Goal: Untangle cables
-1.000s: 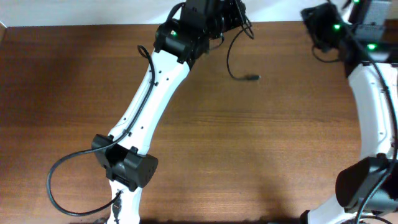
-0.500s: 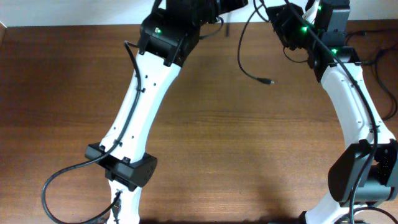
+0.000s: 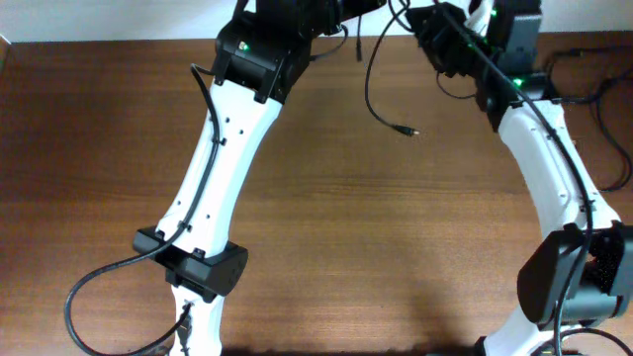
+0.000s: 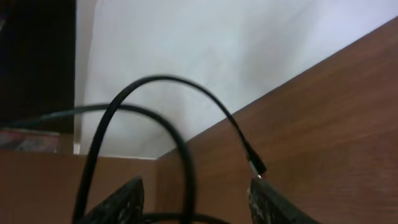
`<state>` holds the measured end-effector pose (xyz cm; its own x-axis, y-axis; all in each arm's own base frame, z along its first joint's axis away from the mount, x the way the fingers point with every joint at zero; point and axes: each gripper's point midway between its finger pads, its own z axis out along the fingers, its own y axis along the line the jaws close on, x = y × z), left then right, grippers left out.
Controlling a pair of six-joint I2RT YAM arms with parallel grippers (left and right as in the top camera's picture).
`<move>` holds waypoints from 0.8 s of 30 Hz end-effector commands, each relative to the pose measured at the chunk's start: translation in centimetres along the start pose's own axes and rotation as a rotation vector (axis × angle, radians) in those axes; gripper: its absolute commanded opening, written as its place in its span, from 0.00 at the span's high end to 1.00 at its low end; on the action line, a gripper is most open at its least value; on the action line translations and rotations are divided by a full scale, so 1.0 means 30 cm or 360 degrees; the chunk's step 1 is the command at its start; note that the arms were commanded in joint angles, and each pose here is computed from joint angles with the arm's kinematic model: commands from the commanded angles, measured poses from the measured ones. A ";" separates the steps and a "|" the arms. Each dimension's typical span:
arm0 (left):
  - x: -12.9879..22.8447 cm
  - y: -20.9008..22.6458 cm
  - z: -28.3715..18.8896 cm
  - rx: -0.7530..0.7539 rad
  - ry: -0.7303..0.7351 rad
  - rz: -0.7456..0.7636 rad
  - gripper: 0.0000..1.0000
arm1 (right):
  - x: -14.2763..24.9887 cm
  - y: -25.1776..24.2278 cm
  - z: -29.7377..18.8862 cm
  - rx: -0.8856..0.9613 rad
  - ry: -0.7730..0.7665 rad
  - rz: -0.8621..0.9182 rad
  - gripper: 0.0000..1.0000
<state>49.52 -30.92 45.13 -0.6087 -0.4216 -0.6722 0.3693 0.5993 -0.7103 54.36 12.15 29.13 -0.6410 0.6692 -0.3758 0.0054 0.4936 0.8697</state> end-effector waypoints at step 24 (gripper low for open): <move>-0.030 -0.037 -0.014 0.0059 -0.0042 0.0019 1.00 | 0.055 0.035 0.026 -0.0055 0.0064 -0.0063 0.36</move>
<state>49.59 -30.96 45.49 -0.5993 -0.4264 -0.6775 0.3791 0.5943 -0.7093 54.10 13.45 29.49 -0.6565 0.6416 -0.3966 -0.0353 0.4991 0.8658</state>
